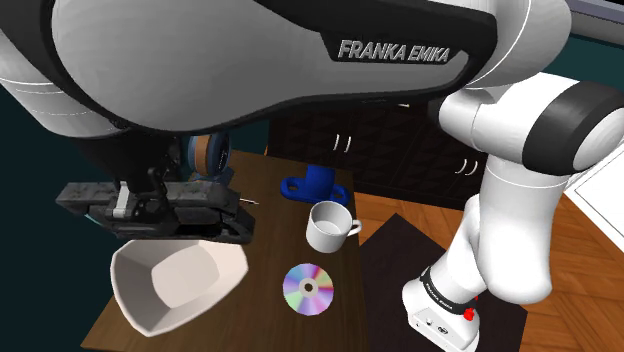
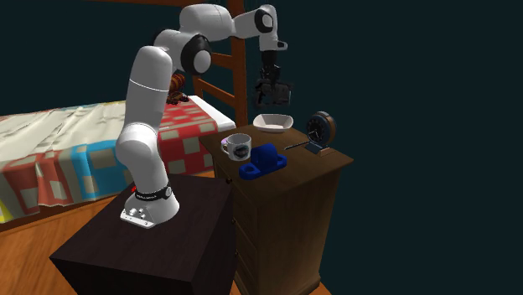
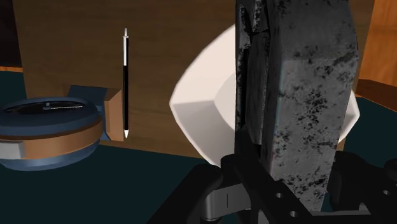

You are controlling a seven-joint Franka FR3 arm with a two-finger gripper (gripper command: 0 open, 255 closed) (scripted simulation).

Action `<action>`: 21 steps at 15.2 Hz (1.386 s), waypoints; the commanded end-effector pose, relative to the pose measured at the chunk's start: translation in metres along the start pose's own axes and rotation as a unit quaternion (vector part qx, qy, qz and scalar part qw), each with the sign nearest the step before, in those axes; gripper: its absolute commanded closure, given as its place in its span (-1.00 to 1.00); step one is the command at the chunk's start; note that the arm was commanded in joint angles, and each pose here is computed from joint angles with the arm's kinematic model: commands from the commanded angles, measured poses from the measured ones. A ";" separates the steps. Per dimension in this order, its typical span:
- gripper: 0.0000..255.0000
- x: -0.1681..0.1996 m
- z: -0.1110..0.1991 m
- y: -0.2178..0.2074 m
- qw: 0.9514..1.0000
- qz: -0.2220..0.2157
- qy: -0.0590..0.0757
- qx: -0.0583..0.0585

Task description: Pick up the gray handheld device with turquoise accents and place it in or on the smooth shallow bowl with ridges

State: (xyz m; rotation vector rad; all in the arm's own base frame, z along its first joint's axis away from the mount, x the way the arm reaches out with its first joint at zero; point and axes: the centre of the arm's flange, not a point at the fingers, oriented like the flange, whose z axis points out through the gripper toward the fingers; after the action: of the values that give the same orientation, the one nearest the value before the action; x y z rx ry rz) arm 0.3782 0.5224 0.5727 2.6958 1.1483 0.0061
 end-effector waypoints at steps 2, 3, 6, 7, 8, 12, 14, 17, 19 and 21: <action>1.00 0.001 0.015 -0.003 1.000 0.000 0.001 0.000; 1.00 0.001 0.020 -0.004 1.000 0.000 0.001 0.000; 1.00 0.002 0.035 -0.007 1.000 0.000 0.001 0.000; 1.00 0.003 0.041 -0.008 1.000 0.000 0.001 0.000; 1.00 0.003 0.046 -0.009 1.000 0.000 0.001 0.000; 1.00 0.005 0.066 -0.013 1.000 0.000 0.001 0.000; 1.00 0.005 0.073 -0.015 1.000 0.000 0.001 0.000; 1.00 0.005 0.073 -0.015 1.000 0.000 0.001 0.000; 1.00 0.005 0.073 -0.015 1.000 0.000 0.001 0.000; -1.00 0.005 0.073 -0.015 1.000 0.000 0.001 0.000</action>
State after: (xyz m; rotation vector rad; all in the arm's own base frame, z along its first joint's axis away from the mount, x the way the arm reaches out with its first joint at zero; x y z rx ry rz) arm 0.3778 0.5222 0.4980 2.6965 1.1483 0.0074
